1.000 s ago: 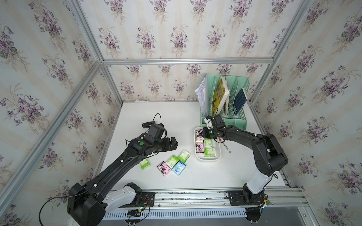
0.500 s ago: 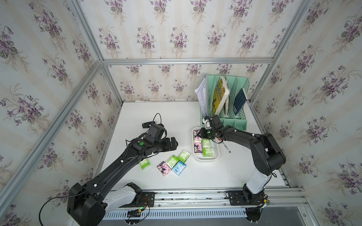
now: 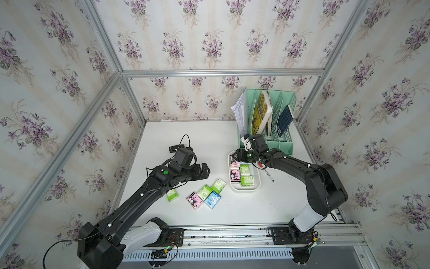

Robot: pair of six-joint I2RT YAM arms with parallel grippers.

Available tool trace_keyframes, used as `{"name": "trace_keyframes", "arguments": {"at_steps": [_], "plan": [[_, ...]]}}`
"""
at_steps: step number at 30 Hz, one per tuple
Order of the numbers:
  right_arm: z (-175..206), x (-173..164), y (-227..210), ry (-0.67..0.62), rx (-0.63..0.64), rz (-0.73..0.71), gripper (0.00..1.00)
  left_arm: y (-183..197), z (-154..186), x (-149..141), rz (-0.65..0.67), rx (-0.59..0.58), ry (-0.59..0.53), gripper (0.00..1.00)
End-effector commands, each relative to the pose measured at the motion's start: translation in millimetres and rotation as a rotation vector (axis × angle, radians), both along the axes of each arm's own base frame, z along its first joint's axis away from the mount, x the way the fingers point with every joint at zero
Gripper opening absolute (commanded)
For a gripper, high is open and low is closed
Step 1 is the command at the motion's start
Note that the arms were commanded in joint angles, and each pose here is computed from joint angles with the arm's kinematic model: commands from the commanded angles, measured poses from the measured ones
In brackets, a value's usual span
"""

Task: Put the pocket tissues into the storage box
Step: Place the pocket tissues in the storage box, then pick up the pocket tissues from the center of the board.

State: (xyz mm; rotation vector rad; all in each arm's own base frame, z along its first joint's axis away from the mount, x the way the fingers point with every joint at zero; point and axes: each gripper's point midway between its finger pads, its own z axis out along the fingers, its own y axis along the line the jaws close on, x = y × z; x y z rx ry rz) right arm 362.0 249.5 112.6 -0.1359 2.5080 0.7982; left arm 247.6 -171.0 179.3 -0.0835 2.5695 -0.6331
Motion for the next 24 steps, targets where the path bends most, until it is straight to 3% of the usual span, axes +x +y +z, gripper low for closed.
{"name": "trace_keyframes", "arguments": {"at_steps": [1,5,12,19,24], "plan": [[16,-7,-1,-0.048,0.005,0.021,0.61,13,4,-1,0.016,0.039,-0.018,0.99],[38,-36,18,-0.130,0.038,0.104,0.64,37,1,-4,0.078,0.049,0.000,0.99],[43,-95,75,-0.174,0.020,0.317,0.66,78,-1,-13,0.201,-0.007,0.010,0.99],[14,-142,140,-0.112,0.008,0.534,0.66,108,-2,-22,0.296,0.004,0.043,0.99],[-21,-141,157,-0.050,-0.069,0.541,0.66,120,-1,-24,0.333,-0.027,0.052,0.99]]}}
